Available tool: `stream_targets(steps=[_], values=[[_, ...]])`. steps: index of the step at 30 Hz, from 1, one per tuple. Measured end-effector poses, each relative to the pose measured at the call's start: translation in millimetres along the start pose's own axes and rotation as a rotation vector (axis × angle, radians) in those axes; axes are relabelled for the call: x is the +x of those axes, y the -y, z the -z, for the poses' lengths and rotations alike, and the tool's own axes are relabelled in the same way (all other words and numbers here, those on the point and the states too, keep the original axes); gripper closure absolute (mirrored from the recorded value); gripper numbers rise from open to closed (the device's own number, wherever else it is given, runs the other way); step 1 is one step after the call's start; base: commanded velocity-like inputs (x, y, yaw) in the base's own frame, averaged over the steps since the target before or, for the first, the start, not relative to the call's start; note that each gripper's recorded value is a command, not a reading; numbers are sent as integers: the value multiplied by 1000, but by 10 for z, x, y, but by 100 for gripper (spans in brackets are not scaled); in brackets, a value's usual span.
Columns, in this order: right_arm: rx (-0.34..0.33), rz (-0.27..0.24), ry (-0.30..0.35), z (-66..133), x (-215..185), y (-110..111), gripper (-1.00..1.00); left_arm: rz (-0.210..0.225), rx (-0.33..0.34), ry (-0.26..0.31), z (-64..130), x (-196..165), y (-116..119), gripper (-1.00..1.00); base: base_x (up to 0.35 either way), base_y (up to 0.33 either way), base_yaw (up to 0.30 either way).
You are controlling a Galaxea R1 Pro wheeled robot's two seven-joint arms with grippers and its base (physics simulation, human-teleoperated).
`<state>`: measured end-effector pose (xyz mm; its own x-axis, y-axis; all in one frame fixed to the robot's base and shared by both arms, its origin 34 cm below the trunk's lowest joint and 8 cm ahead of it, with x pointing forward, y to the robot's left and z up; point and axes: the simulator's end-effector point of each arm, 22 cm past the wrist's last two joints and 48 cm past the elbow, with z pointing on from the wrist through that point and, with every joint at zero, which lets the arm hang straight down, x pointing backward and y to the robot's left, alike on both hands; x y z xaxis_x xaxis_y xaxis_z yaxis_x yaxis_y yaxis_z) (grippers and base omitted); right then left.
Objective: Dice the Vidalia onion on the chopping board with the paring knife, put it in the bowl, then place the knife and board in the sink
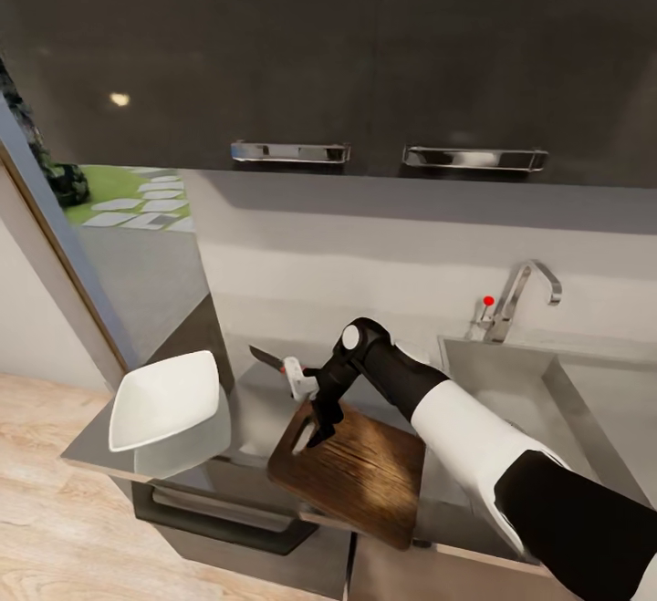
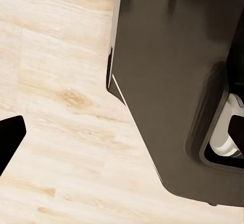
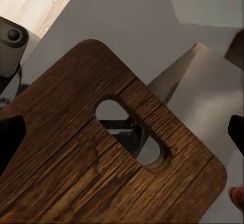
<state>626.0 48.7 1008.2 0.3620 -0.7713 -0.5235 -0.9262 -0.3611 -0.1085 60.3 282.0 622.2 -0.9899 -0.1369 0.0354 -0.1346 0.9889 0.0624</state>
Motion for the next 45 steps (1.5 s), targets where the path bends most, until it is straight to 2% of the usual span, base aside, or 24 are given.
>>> stream_targets(steps=[16,30,39,45], values=[[-8,-19,-6,-26,86,-23,-100,0,2,0,0,0,16,-100,26,-25,0],[-6,-19,-5,-30,81,-21,-100,0,0,2,0,-4,-1,-100,114,211,0],[-7,-20,-6,-31,94,-21,-100,0,0,0,0,-1,0,-100,41,53,0],[-34,21,-1,-73,183,-94,-100,-1,1,-1,0,6,10,-100,2,3,0]])
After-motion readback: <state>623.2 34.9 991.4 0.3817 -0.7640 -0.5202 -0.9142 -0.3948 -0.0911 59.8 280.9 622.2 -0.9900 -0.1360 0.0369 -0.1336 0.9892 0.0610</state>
